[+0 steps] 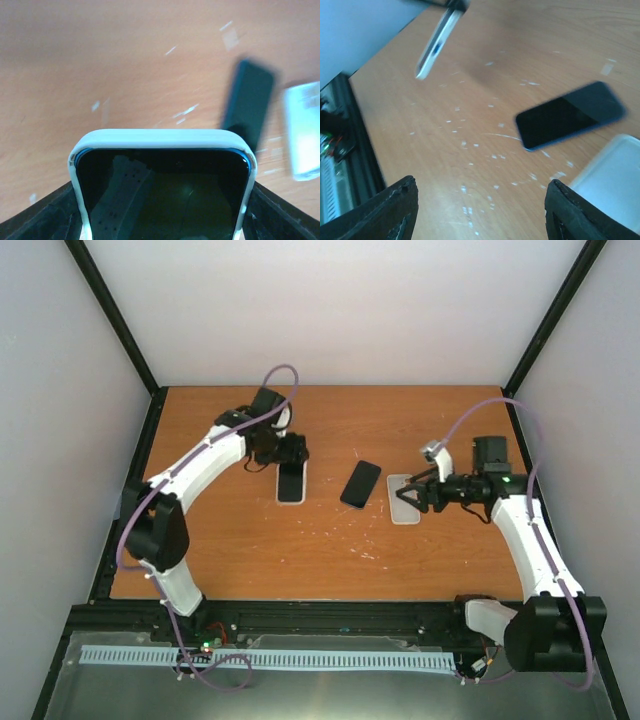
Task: Take the phone out of the phone case
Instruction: Pick up the phone at the center of the board.
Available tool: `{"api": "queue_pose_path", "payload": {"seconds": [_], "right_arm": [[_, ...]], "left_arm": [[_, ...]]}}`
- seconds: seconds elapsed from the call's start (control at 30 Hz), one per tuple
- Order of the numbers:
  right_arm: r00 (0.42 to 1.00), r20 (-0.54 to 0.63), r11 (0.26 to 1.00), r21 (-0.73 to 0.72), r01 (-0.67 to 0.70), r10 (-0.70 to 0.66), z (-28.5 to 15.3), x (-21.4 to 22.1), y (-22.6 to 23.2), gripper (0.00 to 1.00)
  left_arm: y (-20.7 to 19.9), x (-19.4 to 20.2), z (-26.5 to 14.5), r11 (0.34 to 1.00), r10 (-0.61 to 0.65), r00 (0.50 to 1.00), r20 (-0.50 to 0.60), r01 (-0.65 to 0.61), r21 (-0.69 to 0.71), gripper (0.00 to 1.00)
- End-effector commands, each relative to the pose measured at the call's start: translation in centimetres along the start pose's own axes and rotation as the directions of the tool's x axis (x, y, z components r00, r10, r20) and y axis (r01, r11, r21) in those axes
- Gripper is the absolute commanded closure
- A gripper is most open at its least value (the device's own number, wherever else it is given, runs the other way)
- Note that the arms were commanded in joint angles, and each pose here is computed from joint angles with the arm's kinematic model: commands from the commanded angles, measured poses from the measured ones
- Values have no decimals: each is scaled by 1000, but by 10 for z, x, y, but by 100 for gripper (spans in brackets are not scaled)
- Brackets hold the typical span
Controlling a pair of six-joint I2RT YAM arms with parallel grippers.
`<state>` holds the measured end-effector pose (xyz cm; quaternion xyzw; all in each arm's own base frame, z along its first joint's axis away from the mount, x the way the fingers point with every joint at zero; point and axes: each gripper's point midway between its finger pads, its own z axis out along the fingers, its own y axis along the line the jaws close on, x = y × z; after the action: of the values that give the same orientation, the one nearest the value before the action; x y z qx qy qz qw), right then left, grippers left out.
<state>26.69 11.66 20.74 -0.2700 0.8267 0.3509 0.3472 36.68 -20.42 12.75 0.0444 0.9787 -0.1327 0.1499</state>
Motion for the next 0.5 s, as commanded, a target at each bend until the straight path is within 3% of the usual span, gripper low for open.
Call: {"api": "queue_pose_path", "payload": {"seconds": [0.0, 0.27, 0.47], "right_arm": [[990, -75, 990, -85, 115, -122, 22, -11, 42, 32], [961, -155, 946, -268, 182, -229, 59, -34, 111, 32], [954, -228, 954, -270, 128, -193, 96, -44, 119, 35]], "left_arm": [[-74, -49, -71, 949, -29, 976, 217, -41, 311, 50], [-124, -77, -131, 871, -111, 923, 368, -88, 484, 51], [-137, -74, -153, 837, -145, 906, 398, -102, 537, 51]]}}
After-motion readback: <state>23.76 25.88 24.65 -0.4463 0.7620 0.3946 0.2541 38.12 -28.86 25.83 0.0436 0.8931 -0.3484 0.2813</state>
